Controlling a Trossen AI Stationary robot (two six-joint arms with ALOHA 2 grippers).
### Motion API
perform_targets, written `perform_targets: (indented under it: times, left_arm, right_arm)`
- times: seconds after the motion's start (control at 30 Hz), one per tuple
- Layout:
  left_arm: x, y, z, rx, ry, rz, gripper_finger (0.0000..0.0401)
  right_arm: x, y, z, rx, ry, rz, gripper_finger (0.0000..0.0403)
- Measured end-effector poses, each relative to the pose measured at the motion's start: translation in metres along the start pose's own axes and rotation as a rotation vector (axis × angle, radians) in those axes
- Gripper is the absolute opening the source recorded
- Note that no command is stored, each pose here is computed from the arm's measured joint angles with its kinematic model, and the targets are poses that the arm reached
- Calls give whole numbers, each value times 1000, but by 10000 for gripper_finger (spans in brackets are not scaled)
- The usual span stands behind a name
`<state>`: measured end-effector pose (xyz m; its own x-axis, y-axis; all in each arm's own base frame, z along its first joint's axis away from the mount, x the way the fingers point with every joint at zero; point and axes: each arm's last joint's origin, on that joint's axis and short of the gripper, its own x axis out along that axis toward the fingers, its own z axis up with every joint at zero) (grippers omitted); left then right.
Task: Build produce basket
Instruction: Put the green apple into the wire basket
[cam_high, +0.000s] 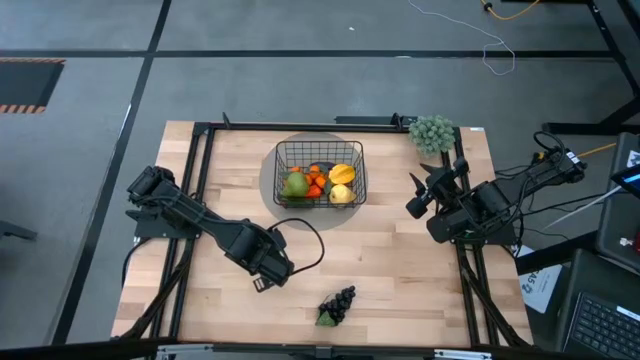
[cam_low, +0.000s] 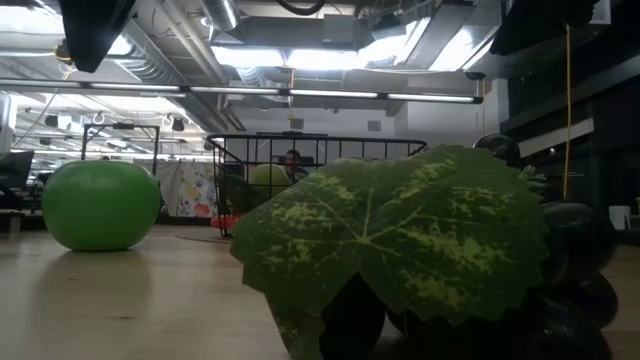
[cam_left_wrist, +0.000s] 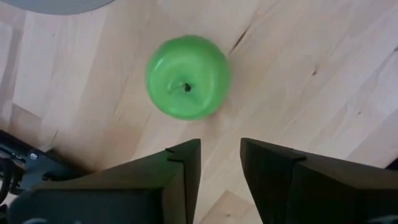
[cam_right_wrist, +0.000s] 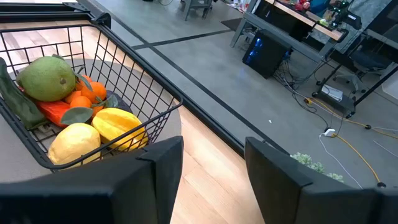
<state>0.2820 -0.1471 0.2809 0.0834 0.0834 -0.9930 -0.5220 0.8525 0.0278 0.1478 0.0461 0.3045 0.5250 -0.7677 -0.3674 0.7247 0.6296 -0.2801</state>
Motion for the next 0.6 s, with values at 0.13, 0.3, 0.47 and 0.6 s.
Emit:
perform_targets:
  times: [0.13,0.3,0.47,0.6]
  left_arm:
    - [0,0,0,0,-1,0,101]
    - [8,2,-1,1,-9,24,98]
    - [25,5,-5,6,6,63,98]
    - [34,8,-7,11,-2,100,101]
  right_arm:
    - [0,0,0,0,0,0,174]
    - [0,0,0,0,0,0,174]
    - [0,0,0,0,0,0,174]
    - [0,0,0,0,0,0,174]
